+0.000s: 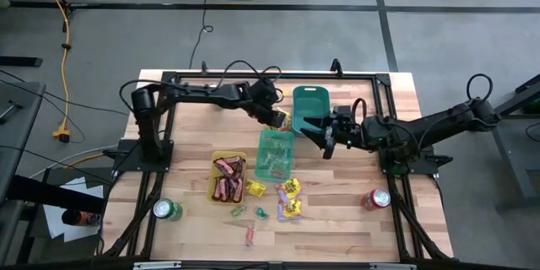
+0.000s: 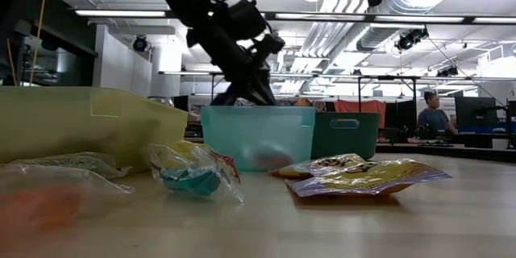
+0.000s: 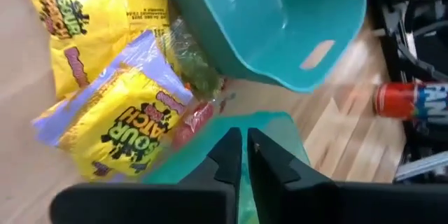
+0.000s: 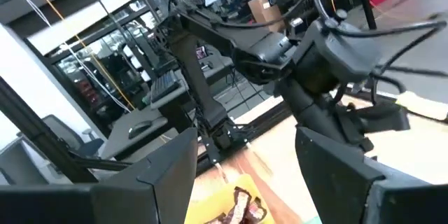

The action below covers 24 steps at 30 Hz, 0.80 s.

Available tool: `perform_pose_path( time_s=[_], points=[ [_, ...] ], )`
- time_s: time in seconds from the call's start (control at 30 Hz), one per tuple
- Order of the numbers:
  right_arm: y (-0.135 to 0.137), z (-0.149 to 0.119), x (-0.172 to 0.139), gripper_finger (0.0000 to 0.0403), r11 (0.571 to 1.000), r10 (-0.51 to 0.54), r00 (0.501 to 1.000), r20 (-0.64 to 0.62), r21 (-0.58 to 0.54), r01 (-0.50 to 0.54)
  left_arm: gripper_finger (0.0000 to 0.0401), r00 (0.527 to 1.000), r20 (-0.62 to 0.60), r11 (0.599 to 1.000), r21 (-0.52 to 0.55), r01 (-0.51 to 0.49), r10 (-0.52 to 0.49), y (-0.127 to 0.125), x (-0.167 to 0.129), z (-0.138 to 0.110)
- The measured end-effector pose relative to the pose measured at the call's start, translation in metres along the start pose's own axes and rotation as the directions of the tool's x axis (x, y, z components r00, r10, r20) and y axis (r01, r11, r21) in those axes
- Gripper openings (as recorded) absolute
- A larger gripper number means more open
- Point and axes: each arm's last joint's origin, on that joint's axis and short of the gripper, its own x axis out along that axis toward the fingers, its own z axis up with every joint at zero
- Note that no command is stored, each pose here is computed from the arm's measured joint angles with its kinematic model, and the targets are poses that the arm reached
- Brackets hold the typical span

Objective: Sort candy
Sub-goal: Adjust the light blue bin to the center on the table

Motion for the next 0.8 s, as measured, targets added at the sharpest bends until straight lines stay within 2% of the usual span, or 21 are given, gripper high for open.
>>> perform_pose_path(
  time_s=[0.2,0.3,0.47,0.8],
  points=[
    [-0.002,-0.004,0.000,0.0236,0.999,-0.020,0.999,-0.036,0.027,0.021,0.0001,0.998,0.009,0.994,-0.085,0.066,-0.065,0.006,0.015,0.006],
    [-0.002,-0.004,0.000,0.0236,0.999,-0.021,0.999,-0.041,0.028,0.022,0.0000,0.995,-0.032,0.989,-0.117,0.090,-0.094,0.010,0.025,0.004],
    [0.001,-0.006,-0.002,0.0236,1.000,-0.007,0.999,-0.050,0.028,0.009,0.0000,0.995,-0.063,0.982,-0.177,0.059,-0.071,0.019,0.039,0.001],
    [0.004,-0.009,-0.003,0.0236,1.000,-0.001,0.998,-0.062,0.020,0.002,0.0000,0.996,-0.073,0.981,-0.190,0.043,-0.058,0.023,0.042,0.001]
  ],
)
